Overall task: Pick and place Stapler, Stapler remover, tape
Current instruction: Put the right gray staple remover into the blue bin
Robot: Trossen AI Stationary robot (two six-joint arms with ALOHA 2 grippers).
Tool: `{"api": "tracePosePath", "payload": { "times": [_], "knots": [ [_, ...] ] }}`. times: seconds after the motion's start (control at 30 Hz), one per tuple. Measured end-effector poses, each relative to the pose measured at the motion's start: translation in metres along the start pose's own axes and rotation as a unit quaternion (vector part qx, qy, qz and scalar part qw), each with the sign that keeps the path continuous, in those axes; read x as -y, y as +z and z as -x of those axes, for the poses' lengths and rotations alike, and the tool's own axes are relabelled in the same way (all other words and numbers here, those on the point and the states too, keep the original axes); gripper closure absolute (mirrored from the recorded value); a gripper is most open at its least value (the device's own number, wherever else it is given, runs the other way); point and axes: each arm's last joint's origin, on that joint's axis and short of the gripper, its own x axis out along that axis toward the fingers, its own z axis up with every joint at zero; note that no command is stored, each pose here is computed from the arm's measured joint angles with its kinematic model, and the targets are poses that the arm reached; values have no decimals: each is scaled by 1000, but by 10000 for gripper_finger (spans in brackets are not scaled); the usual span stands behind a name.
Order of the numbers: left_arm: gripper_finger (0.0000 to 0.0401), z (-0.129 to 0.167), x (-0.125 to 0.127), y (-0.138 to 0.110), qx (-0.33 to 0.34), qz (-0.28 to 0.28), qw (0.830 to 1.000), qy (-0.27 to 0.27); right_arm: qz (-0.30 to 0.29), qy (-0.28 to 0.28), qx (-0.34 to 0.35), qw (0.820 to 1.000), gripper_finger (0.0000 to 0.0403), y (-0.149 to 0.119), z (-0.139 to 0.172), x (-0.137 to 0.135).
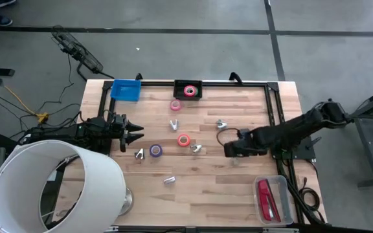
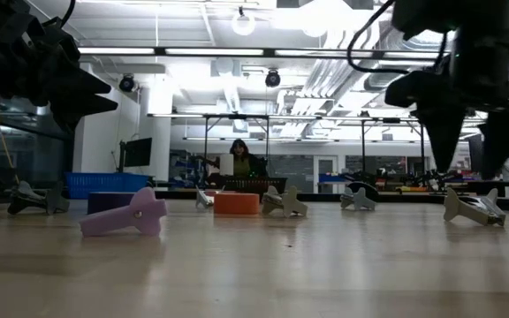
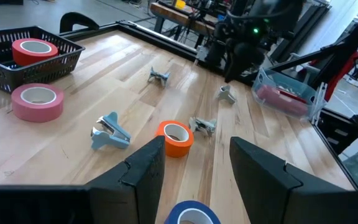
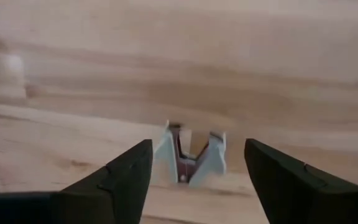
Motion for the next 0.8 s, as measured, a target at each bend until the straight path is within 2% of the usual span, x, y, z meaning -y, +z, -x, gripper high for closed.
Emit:
{"api": "tracePosePath", "payload": {
  "times": [0.17, 0.3, 0.8],
  "knots": [
    [224, 0, 0, 0, 0, 0, 1000, 0, -15, 6, -15, 1000, 129, -14, -9, -6],
    [224, 0, 0, 0, 0, 0, 1000, 0, -23, 1, -18, 1000, 126, -18, -19, -10],
    [224, 0, 0, 0, 0, 0, 1000, 0, -52, -26, -3, 998, 129, -13, -42, -17]
  ]
}}
